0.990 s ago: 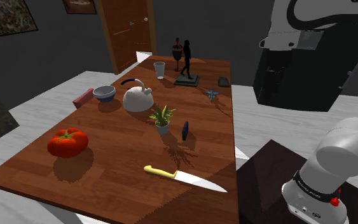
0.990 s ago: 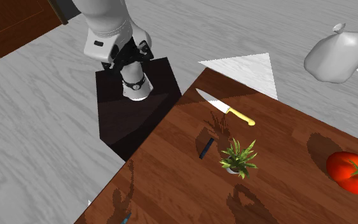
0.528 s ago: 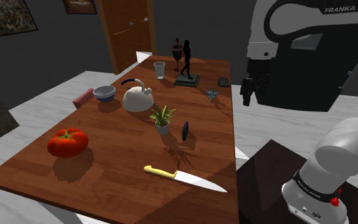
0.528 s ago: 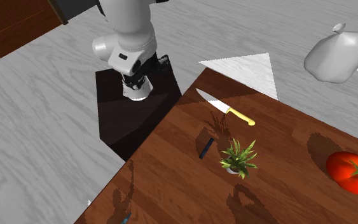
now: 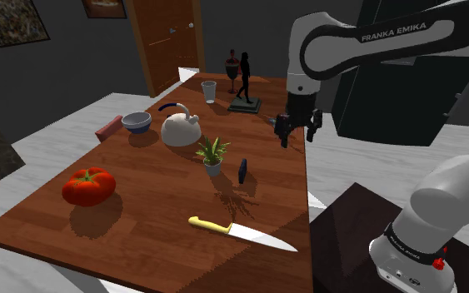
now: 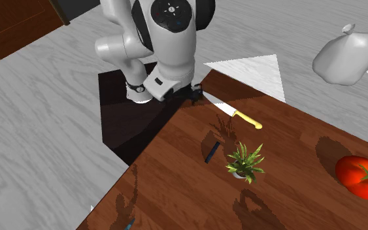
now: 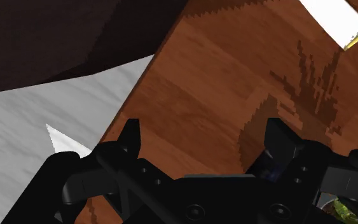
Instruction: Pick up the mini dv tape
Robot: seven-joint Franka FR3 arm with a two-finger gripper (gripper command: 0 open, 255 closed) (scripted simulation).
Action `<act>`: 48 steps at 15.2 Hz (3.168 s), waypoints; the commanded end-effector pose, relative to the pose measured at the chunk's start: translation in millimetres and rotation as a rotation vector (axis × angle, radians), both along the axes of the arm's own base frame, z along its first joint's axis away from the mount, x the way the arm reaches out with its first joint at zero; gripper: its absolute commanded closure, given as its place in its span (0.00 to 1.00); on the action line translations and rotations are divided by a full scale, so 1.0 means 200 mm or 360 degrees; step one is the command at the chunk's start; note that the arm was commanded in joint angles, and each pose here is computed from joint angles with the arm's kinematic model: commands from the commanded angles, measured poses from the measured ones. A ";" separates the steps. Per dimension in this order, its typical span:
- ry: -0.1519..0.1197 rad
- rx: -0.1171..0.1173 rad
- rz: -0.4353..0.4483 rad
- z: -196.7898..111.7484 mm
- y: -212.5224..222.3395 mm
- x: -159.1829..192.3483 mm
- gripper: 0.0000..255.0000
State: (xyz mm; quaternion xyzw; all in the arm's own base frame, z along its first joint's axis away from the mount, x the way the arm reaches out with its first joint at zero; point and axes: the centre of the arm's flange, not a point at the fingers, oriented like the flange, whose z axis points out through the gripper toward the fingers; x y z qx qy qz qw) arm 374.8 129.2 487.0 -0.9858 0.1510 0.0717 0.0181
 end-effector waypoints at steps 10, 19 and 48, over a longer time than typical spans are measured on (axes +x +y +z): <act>0.0004 -0.0124 -0.0636 -0.35 0.28 0.57 0.00; 0.0007 -0.0189 -0.0956 -0.60 0.32 0.89 0.00; 0.0007 -0.0189 -0.0956 -0.38 0.32 0.89 1.00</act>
